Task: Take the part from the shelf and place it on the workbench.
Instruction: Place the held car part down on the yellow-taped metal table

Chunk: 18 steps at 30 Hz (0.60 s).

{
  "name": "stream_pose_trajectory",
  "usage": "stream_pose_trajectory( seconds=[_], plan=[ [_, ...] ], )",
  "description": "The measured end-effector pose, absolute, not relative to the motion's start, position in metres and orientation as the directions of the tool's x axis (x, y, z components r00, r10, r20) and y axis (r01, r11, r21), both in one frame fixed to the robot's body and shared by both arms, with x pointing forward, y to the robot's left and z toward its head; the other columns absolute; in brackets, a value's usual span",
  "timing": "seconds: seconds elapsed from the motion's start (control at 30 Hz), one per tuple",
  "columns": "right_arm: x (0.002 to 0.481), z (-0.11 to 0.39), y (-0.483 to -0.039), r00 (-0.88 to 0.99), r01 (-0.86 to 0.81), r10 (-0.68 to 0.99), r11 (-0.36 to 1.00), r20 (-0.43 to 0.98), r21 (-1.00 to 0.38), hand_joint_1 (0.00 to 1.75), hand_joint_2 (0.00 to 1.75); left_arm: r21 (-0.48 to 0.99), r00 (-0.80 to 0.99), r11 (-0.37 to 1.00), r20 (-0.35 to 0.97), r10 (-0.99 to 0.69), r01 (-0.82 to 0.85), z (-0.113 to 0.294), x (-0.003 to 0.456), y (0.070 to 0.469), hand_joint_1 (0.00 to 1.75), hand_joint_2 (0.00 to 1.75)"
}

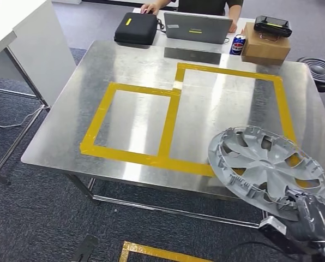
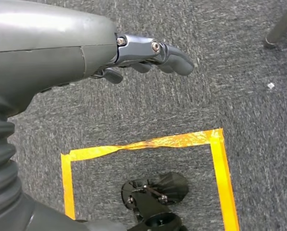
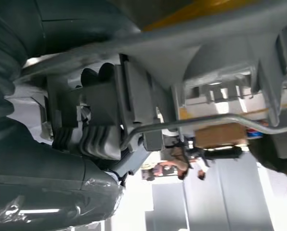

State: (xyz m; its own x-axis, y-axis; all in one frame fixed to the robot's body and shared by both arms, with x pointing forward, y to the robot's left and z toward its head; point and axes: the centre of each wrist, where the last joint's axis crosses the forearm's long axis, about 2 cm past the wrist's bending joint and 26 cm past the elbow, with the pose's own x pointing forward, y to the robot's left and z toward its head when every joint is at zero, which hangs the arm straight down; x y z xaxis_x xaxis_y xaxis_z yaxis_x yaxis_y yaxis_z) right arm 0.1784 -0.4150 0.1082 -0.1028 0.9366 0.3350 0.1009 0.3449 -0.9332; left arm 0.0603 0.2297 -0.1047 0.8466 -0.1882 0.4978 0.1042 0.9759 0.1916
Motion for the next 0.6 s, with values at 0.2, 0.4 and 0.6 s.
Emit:
stream_pose_trajectory(
  seconds=[0.2,0.4,0.6],
  plan=[
    [0.182,0.112,-0.47,0.04,0.098,0.96,0.273,0.278,-0.957,1.75,1.75,0.19,0.841,0.974,0.501,-0.207,0.126,-0.104,0.064,0.23,0.0,1.75],
    [0.182,0.113,-0.491,0.103,0.057,0.972,0.206,0.211,-0.977,1.75,1.75,0.191,0.837,0.971,0.499,-0.224,0.146,-0.104,0.067,0.23,0.0,1.75],
    [0.19,0.11,-0.503,0.083,-0.08,0.996,0.044,0.037,-0.996,1.75,1.75,0.187,0.826,0.962,0.496,-0.268,0.2,-0.102,0.077,0.227,0.0,1.75]
  ],
)
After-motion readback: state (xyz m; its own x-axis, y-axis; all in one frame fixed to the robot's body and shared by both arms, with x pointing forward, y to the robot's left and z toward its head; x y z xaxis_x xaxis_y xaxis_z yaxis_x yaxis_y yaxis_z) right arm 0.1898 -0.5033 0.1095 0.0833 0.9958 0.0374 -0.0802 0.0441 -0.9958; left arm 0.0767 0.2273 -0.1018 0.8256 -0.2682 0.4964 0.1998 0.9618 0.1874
